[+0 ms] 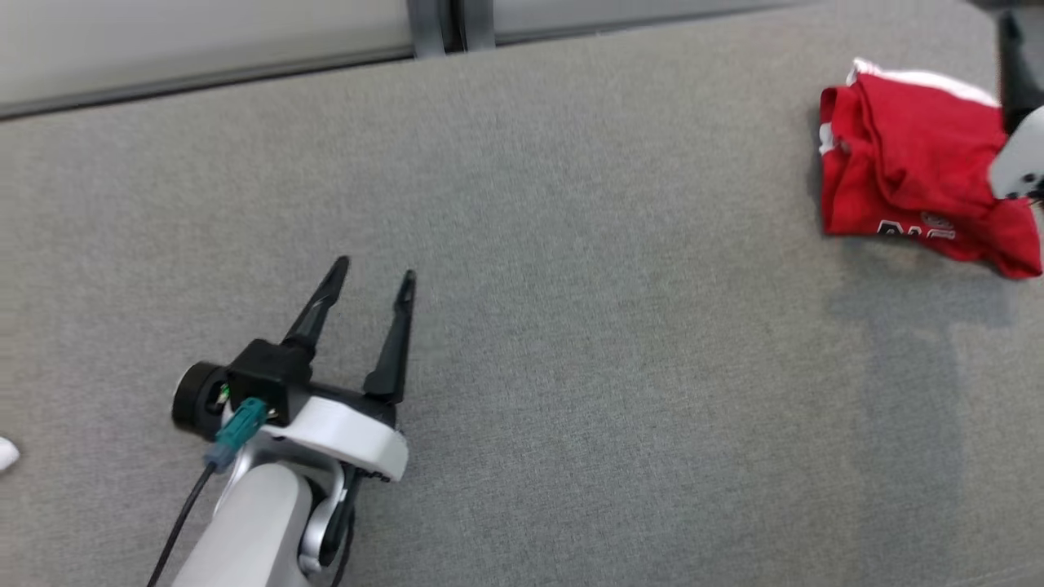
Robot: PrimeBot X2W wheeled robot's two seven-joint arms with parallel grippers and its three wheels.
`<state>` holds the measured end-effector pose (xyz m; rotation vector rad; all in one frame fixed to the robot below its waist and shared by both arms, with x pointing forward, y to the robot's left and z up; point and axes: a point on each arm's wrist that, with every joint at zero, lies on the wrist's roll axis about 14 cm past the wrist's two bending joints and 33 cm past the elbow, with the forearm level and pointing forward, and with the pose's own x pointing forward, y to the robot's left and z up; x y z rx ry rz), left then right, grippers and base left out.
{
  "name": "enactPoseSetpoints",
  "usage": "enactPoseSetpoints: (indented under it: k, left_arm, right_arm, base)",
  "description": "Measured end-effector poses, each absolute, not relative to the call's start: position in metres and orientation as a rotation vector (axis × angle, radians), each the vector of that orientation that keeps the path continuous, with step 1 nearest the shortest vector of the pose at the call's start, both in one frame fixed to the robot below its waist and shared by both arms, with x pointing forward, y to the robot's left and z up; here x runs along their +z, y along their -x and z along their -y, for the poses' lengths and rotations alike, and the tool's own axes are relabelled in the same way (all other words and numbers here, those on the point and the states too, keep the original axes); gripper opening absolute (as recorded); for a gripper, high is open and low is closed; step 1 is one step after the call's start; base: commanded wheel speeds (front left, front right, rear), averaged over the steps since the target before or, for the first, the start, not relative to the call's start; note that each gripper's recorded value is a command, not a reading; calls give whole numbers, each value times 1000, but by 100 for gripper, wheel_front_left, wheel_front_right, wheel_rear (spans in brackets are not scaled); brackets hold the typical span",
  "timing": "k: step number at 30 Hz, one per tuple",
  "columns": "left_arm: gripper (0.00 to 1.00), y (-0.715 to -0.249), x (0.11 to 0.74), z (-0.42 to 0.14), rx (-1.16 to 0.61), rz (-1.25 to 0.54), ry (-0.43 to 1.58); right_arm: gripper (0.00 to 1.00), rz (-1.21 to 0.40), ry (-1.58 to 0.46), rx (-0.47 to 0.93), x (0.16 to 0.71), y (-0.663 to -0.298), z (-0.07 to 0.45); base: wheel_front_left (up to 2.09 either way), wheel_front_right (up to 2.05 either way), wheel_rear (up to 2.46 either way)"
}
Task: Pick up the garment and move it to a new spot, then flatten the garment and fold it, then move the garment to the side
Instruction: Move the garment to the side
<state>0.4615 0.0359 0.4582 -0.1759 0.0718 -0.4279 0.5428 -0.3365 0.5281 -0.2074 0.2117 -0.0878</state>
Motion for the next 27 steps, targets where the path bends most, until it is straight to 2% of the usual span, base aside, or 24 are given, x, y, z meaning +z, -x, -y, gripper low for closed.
enactPoseSetpoints:
  k: [4,7,15,20,27]
  left_arm:
    - [100,-451,477,-61,-367,-29,164]
    - [100,-442,491,-81,-324,5,150]
    - [100,-408,525,-131,-187,86,123]
    - [100,-390,529,-154,-112,98,120]
    - [100,-374,518,-169,-48,73,140]
  right_arm:
    - [100,-54,147,1,575,-540,300]
    - [100,34,111,47,595,-524,284]
    - [100,122,-13,158,577,-456,227]
    - [100,144,-70,198,563,-426,198]
    - [100,128,-107,167,539,-394,194]
  base:
    - [0,0,0]
    - [0,0,0]
    - [0,0,0]
    - [0,0,0]
    - [0,0,0]
